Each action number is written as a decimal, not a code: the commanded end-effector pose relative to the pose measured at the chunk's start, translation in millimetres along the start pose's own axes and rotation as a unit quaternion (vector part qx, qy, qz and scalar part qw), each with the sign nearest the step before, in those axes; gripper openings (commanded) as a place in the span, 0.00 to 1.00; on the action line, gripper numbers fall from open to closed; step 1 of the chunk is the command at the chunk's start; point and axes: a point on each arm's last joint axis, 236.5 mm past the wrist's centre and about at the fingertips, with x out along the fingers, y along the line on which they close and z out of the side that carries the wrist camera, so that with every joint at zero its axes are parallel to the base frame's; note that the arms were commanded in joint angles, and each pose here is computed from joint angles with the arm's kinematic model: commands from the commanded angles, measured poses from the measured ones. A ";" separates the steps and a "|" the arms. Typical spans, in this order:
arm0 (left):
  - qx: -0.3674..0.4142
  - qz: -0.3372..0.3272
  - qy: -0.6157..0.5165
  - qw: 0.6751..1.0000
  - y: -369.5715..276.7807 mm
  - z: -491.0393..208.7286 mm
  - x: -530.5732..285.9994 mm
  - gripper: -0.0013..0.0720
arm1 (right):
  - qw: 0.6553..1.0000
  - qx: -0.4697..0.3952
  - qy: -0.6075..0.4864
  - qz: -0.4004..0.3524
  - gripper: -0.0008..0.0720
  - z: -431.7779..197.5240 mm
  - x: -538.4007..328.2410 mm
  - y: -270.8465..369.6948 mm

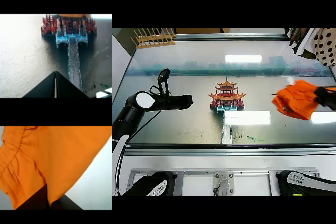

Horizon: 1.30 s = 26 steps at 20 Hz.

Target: Fold the clothes and pants, and hang the long-sleeved shirts on hangers.

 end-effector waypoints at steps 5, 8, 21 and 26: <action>-0.003 0.000 0.000 1.000 0.0 -0.1 0.0 0.03 | 0.975 0.199 -0.009 -0.093 0.03 -95.2 -23.9 -114.4; -0.003 0.001 0.000 1.000 0.3 -0.1 0.0 0.03 | 0.976 0.194 0.010 -0.100 0.04 -130.0 -18.3 -118.1; -0.003 0.001 0.000 1.000 0.2 -0.1 0.0 0.03 | 0.973 -0.135 -0.182 0.033 0.98 -21.4 -128.0 45.1; -0.002 0.002 0.000 1.000 0.7 -0.2 0.0 0.03 | 0.917 -0.333 -0.047 0.214 0.98 -170.8 -105.6 210.9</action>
